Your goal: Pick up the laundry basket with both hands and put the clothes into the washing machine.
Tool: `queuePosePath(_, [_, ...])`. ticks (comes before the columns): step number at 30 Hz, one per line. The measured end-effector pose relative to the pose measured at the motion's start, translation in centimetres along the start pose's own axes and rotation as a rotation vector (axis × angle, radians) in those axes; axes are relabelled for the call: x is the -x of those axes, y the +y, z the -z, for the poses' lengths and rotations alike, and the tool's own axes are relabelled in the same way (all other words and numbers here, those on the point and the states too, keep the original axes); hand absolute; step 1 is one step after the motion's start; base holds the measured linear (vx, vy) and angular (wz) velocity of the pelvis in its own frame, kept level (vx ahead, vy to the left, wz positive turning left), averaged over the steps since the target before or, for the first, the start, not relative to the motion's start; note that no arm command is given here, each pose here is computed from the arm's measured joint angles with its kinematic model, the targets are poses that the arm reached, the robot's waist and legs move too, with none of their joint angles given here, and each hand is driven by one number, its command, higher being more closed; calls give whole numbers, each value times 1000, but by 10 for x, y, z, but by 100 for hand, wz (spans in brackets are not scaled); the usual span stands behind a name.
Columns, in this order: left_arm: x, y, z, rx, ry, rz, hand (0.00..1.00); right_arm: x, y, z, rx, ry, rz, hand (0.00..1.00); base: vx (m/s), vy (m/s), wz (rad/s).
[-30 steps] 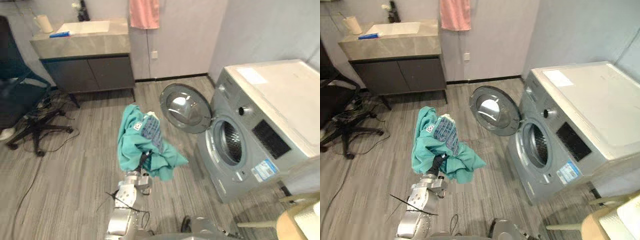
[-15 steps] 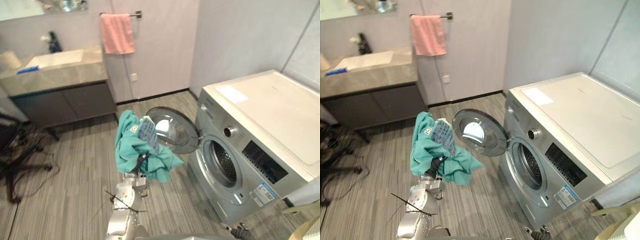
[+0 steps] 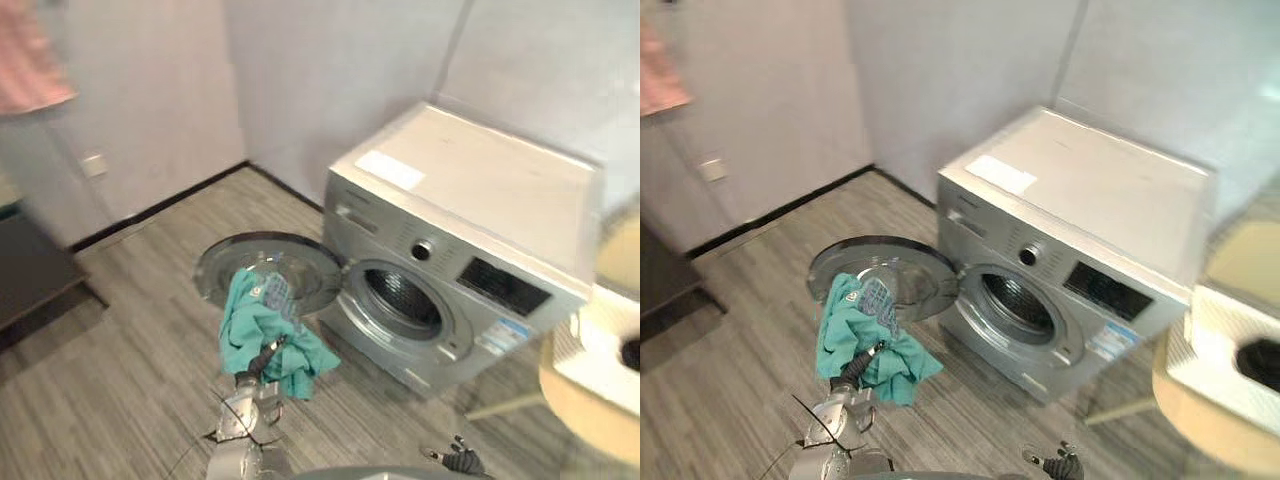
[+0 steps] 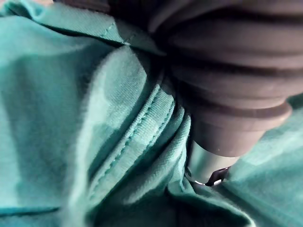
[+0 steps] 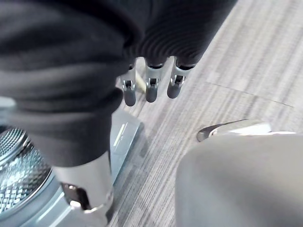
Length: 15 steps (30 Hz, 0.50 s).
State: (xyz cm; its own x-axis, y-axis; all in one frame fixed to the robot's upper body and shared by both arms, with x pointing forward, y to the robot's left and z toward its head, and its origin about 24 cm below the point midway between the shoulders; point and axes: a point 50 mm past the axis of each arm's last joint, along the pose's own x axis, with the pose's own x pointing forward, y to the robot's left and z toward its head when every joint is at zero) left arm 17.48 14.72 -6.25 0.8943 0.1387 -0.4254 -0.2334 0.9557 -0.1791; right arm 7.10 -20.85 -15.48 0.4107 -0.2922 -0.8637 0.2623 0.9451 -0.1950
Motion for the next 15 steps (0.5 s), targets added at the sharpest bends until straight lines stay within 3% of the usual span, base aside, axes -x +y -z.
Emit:
queuePosePath(6, [-6,3,31,-96,166,69,100,-9,-18,-5,61,31,32,0,74,30,-94])
queuePosePath(15, [-7,10,60,-93,325,23,100,-11,-14,-12,225,19,6,0,6,-146,-26])
